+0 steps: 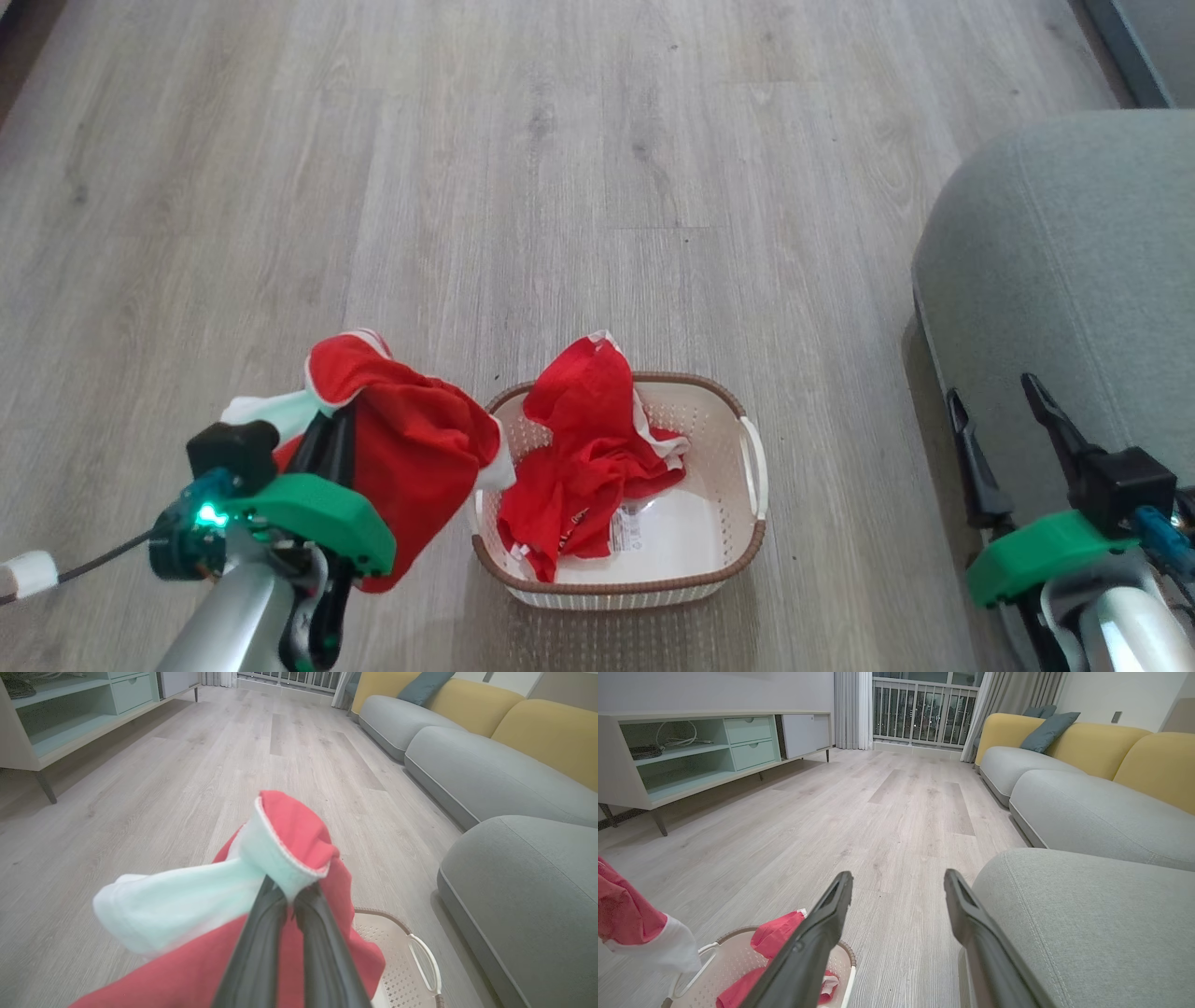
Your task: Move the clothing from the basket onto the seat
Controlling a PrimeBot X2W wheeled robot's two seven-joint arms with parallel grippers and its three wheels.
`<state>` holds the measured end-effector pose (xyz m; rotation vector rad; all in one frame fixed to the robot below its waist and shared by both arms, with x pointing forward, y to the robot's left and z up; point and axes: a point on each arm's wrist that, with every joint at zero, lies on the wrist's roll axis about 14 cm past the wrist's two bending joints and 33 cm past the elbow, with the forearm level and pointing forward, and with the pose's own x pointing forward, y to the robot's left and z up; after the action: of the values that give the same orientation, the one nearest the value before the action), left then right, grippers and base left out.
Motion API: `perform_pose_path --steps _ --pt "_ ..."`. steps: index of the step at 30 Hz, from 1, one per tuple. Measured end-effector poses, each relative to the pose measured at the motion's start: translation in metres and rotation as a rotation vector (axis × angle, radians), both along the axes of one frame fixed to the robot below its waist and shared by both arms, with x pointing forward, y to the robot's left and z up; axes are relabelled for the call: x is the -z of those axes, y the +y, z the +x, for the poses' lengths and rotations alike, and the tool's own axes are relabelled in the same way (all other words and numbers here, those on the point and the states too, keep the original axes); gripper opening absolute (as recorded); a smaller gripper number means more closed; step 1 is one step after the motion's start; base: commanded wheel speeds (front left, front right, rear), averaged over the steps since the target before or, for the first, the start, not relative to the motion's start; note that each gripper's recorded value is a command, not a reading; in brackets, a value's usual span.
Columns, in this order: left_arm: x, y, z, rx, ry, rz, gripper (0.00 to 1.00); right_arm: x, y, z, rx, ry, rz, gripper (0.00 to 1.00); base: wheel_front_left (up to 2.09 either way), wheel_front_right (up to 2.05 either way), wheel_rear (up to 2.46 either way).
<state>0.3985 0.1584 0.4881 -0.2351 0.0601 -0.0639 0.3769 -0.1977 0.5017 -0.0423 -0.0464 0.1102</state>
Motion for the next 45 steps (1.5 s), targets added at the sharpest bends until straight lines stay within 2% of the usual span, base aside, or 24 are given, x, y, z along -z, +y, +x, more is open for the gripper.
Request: perform_pose_path --steps 10,22,26,32,33,36,41,45 --pt "-0.005 0.024 -0.002 -0.053 -0.013 0.026 0.0 0.002 0.006 -0.001 -0.022 0.007 -0.008 1.0 0.0 0.0 0.0" --pt "-0.005 0.025 -0.001 -0.05 -0.018 0.041 0.0 0.006 0.015 -0.001 -0.053 0.018 -0.015 1.0 0.0 0.0 0.0" --pt "-0.006 0.015 -0.001 -0.014 -0.027 0.035 0.0 0.01 0.048 -0.002 -0.158 0.031 -0.017 1.0 0.0 0.0 0.0" --pt "-0.025 -0.026 0.0 0.113 -0.074 0.025 0.0 -0.003 0.134 0.001 -0.445 -0.005 -0.048 1.0 0.0 0.0 0.0" --pt "-0.025 -0.026 0.0 0.113 -0.074 0.025 0.0 -0.003 0.134 0.001 -0.445 -0.005 -0.048 1.0 0.0 0.0 0.0" --pt "-0.042 -0.052 0.0 0.193 -0.113 0.018 0.0 -0.011 0.17 -0.001 -0.57 -0.026 -0.07 1.0 0.0 0.0 0.0" --pt "-0.059 -0.09 -0.007 0.311 -0.152 0.008 0.0 -0.016 0.207 -0.004 -0.699 -0.029 -0.08 1.0 0.0 0.0 0.0" --pt "-0.065 -0.116 -0.018 0.401 -0.16 0.018 0.0 -0.017 0.219 -0.001 -0.751 -0.032 -0.112 1.0 0.0 0.0 0.0"
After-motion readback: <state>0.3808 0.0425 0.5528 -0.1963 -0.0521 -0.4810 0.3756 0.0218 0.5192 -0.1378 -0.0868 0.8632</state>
